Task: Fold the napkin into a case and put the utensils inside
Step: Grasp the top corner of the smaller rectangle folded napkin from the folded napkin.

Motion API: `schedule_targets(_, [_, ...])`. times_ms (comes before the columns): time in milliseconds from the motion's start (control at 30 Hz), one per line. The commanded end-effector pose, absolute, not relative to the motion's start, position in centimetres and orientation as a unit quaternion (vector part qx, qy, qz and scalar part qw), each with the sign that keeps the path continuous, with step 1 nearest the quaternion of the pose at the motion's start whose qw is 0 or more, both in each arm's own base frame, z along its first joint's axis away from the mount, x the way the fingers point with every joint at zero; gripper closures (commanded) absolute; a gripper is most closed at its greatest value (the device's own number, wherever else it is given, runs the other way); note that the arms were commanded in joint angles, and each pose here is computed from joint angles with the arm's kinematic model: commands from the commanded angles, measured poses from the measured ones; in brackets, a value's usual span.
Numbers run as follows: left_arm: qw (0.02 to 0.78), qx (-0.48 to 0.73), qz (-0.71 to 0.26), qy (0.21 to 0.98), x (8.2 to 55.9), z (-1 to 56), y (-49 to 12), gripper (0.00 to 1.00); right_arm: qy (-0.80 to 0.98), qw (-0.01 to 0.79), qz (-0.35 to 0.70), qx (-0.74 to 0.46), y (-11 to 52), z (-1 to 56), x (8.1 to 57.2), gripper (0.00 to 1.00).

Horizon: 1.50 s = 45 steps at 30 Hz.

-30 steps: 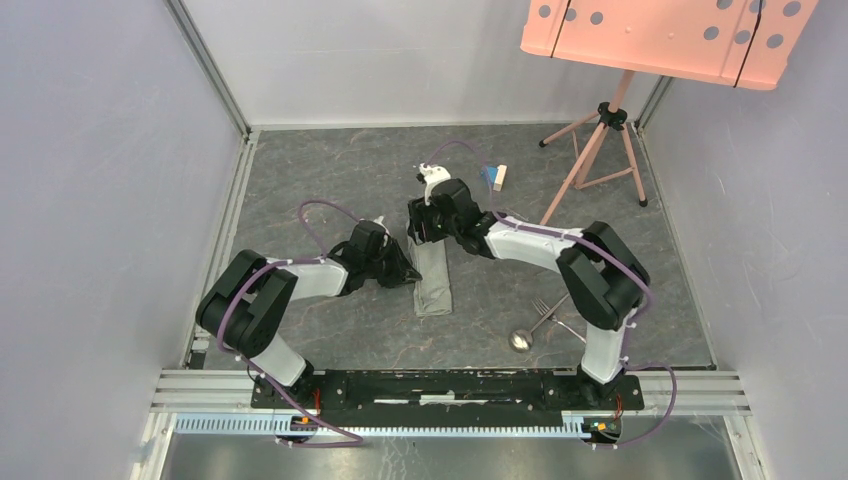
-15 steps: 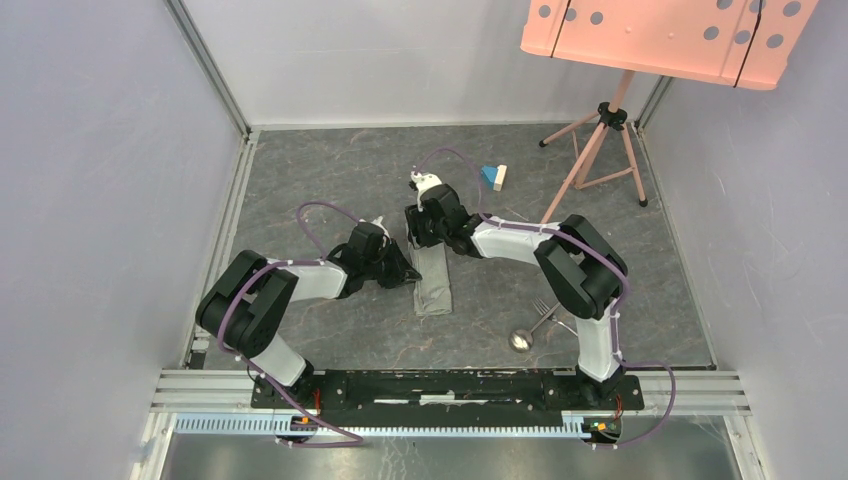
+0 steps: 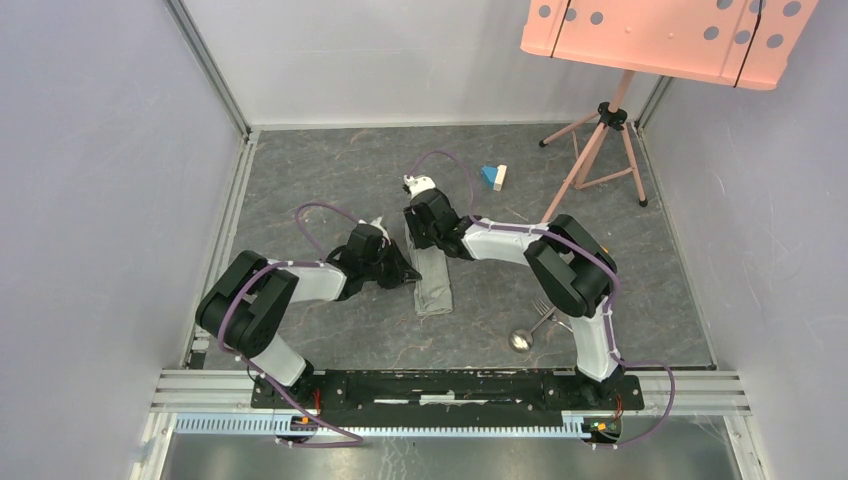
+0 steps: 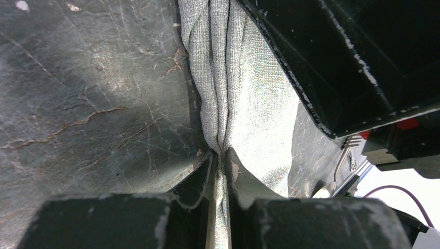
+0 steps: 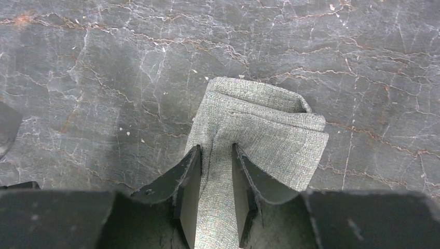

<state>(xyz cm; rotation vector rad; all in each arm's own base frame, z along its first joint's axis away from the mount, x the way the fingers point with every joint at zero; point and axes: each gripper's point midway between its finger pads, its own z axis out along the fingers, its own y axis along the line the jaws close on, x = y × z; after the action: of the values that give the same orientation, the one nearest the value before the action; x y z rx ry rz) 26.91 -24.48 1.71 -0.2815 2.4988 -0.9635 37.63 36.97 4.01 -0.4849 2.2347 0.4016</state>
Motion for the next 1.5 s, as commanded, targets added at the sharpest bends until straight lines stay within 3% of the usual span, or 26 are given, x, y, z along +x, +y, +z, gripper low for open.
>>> schedule_targets(0, [0.207,-0.125,-0.313,0.918,26.0,-0.3,-22.9,0.87,0.870,0.435,0.146,-0.182,37.6,5.8,39.1,0.68])
schedule_targets(200, [0.200,-0.140,-0.340,0.908,26.0,0.0,-24.0,0.89,0.862,0.446,0.154,-0.186,37.9,6.5,39.2,0.98])
schedule_targets(300, [0.204,-0.151,-0.351,0.901,25.6,0.0,-25.5,0.90,0.849,0.461,0.161,-0.202,37.5,7.9,38.7,0.99])
schedule_targets(500, [0.234,-0.182,-0.373,0.879,24.3,1.5,-27.8,0.79,0.824,0.461,0.197,-0.264,36.7,9.6,37.4,1.00])
schedule_targets(667, [0.280,-0.217,-0.393,0.848,24.1,4.2,-25.0,0.57,0.813,0.457,0.236,-0.274,36.5,9.3,36.6,1.00])
schedule_targets(867, [0.338,-0.210,-0.312,0.863,25.7,7.5,-18.8,0.26,0.800,0.471,0.278,-0.248,35.9,10.2,35.8,1.00])
schedule_targets(933, [0.356,-0.200,-0.293,0.865,26.9,8.7,-17.3,0.22,0.795,0.475,0.289,-0.242,35.7,10.5,35.6,1.00])
schedule_targets(1000, [0.360,-0.185,-0.263,0.876,28.3,9.1,-16.3,0.26,0.793,0.477,0.298,-0.235,35.6,10.7,35.5,1.00])
schedule_targets(1167, [0.362,-0.094,-0.232,0.898,32.2,10.0,-18.5,0.55,0.782,0.488,0.323,-0.212,35.3,11.8,35.0,1.00])
schedule_targets(1467, [0.386,0.008,-0.144,0.911,36.0,8.1,-22.8,0.75,0.775,0.500,0.349,-0.168,33.4,12.5,35.0,1.00])
